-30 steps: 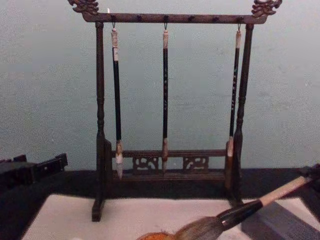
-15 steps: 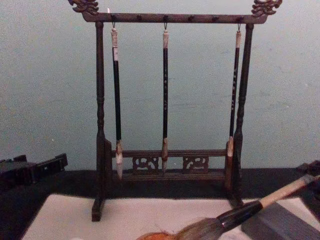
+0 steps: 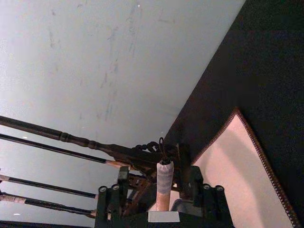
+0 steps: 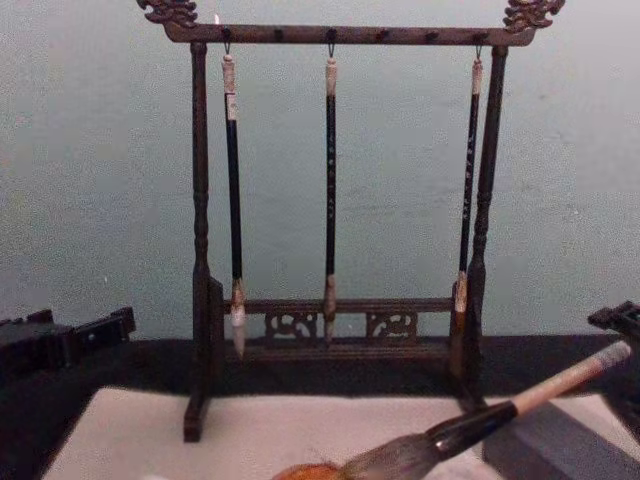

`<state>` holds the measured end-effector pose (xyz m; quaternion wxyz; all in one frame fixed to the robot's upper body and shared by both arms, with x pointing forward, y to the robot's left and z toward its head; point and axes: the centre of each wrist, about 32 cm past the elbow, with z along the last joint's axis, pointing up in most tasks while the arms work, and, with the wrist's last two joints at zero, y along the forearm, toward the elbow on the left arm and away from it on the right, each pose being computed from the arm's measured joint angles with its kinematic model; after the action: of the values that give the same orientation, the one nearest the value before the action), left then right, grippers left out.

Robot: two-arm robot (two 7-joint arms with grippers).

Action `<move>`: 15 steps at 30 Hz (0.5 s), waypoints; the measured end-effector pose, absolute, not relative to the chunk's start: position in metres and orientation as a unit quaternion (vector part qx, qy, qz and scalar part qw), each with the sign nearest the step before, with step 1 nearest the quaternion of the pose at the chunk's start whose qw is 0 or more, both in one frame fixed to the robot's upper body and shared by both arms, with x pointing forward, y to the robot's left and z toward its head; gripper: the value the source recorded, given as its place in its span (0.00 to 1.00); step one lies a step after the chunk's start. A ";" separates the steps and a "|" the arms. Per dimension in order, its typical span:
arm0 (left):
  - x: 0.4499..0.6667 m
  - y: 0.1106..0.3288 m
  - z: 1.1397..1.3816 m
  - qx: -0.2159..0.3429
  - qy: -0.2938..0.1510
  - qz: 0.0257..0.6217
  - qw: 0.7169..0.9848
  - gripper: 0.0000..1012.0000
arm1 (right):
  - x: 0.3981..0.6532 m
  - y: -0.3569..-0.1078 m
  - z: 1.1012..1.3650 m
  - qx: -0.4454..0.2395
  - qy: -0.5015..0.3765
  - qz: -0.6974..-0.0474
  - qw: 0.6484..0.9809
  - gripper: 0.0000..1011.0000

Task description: Pick up the brush from the inkstone, write on the paper, then place the brush back to its original position.

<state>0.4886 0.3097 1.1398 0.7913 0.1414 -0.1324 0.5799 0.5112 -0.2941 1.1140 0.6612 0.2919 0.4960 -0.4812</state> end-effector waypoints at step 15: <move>0.489 0.310 1.140 0.141 -0.132 0.580 0.791 0.99 | 0.511 -0.294 1.114 0.292 0.496 -0.481 0.661 1.00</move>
<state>0.4886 0.3097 1.1398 0.7913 0.1415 -0.1324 0.5799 0.5112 -0.2941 1.1140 0.6613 0.2916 0.4959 -0.4814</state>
